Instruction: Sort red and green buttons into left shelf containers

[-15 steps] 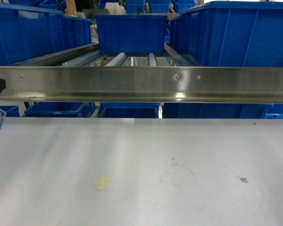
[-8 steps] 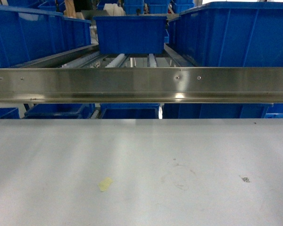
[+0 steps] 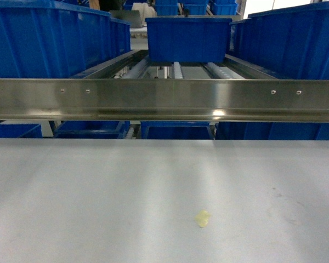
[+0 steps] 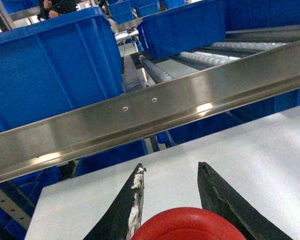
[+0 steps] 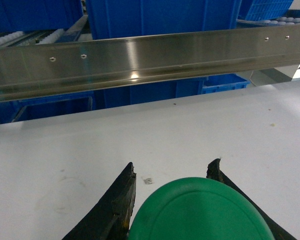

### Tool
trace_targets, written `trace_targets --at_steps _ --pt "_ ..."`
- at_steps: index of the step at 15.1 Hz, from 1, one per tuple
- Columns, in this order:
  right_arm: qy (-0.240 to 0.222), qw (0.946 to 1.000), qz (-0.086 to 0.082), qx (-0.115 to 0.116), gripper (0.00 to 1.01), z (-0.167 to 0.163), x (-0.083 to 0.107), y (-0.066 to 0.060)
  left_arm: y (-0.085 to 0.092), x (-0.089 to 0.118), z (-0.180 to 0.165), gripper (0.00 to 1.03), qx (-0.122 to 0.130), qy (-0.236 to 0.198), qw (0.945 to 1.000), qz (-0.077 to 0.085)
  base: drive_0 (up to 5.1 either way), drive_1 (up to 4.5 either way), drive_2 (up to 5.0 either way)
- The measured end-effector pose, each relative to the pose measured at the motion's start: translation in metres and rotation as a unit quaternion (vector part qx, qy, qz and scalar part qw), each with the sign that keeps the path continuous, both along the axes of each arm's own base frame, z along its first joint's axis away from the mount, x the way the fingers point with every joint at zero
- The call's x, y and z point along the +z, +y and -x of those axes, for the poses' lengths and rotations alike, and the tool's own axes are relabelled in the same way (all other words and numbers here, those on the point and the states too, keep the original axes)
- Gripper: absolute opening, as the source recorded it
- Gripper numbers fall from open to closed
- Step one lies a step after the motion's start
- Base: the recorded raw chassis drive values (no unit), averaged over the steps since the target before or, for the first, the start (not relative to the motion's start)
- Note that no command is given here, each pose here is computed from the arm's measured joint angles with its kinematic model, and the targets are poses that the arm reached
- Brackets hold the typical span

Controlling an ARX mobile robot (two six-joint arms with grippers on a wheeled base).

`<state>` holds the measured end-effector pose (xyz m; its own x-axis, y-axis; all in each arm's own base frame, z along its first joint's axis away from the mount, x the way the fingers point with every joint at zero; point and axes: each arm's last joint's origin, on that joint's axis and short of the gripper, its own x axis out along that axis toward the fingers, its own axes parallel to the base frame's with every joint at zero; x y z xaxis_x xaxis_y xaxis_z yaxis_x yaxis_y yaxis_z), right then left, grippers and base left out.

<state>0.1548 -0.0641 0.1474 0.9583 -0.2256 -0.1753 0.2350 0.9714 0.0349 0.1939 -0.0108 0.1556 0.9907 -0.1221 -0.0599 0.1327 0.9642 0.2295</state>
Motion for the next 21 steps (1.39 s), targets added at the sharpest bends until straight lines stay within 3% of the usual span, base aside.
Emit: trace_targets --at_steps 21 --pt "0.0 1.0 0.001 0.0 0.37 0.0 0.0001 0.0 0.0 -0.0001 0.0 0.28 0.0 0.0 1.0 0.0 -5.0 2.48 2.5"
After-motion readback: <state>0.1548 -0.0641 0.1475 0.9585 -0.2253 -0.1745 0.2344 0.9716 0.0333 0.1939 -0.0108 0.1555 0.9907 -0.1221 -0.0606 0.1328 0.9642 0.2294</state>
